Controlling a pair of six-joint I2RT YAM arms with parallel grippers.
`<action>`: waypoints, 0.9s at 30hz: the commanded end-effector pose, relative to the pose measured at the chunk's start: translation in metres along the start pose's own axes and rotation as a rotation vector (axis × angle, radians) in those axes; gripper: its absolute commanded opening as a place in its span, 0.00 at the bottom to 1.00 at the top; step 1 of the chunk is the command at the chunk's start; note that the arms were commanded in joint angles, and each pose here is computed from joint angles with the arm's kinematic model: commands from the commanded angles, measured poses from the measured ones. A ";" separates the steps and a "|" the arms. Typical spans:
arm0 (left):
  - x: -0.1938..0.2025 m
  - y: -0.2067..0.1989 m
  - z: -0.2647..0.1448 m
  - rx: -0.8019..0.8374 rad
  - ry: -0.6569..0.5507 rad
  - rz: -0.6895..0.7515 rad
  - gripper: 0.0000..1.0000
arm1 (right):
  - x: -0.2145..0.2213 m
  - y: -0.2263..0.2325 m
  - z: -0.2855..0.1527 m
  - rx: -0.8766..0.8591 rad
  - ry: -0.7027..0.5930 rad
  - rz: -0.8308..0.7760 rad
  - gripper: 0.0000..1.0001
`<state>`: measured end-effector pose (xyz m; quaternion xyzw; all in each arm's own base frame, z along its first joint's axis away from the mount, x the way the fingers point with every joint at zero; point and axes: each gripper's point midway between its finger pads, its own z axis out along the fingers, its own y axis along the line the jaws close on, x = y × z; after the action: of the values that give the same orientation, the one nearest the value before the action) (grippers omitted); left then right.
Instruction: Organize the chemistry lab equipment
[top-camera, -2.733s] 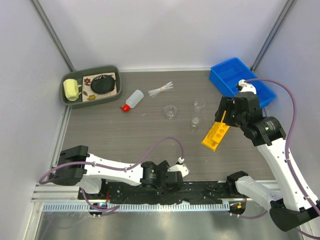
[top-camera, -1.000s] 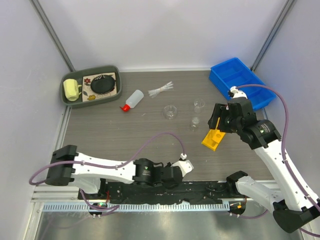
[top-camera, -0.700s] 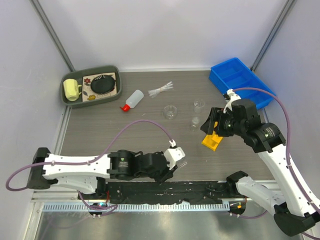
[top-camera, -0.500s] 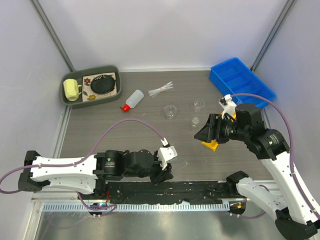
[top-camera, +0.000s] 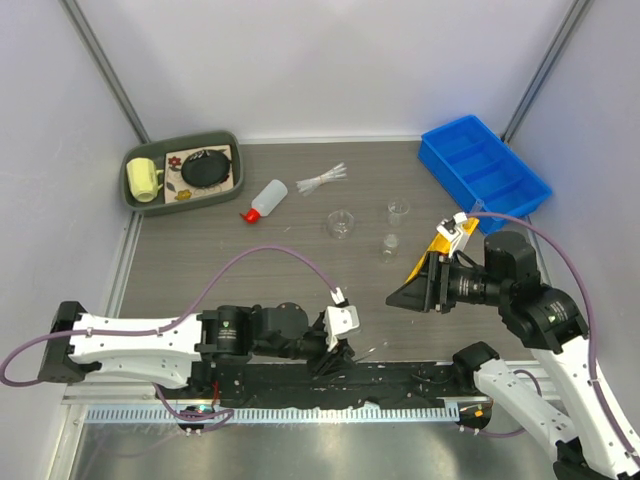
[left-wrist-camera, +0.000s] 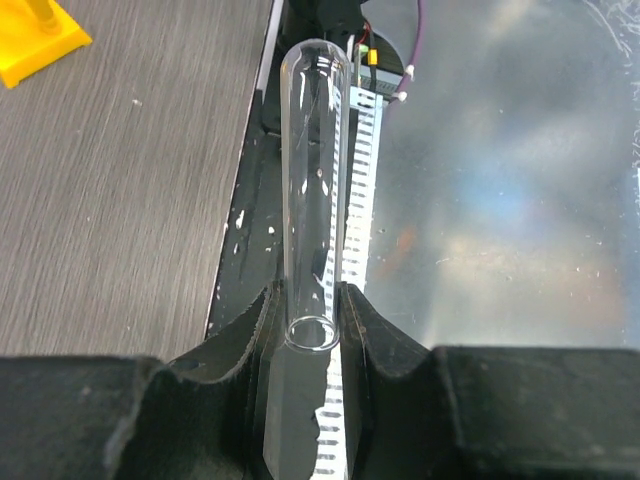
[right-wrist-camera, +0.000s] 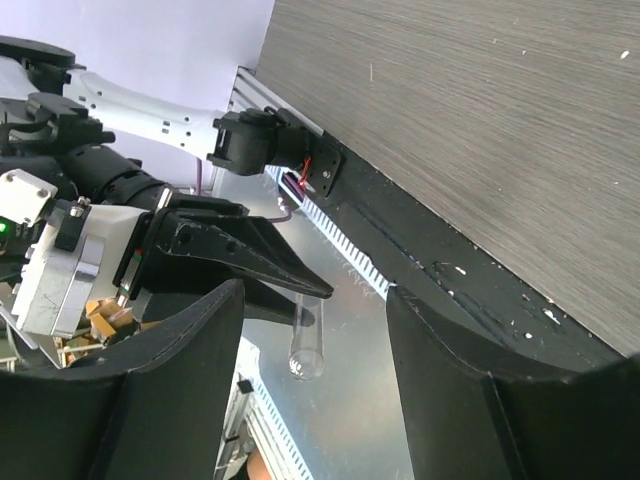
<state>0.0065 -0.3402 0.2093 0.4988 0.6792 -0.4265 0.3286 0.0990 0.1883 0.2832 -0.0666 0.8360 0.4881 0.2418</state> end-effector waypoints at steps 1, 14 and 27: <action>-0.027 -0.005 0.012 0.049 -0.095 0.061 0.17 | 0.010 0.007 -0.003 -0.045 0.044 0.003 0.64; -0.055 0.023 0.037 0.071 -0.107 0.054 0.13 | 0.014 -0.007 0.000 0.010 0.090 -0.042 0.63; -0.065 0.047 0.035 0.071 -0.125 0.034 0.12 | 0.000 -0.007 0.011 0.001 0.071 -0.050 0.59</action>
<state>0.0654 -0.3803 0.2108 0.4918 0.6690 -0.4471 0.3326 0.0989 0.1890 0.2612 -0.0873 0.8561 0.4676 0.2021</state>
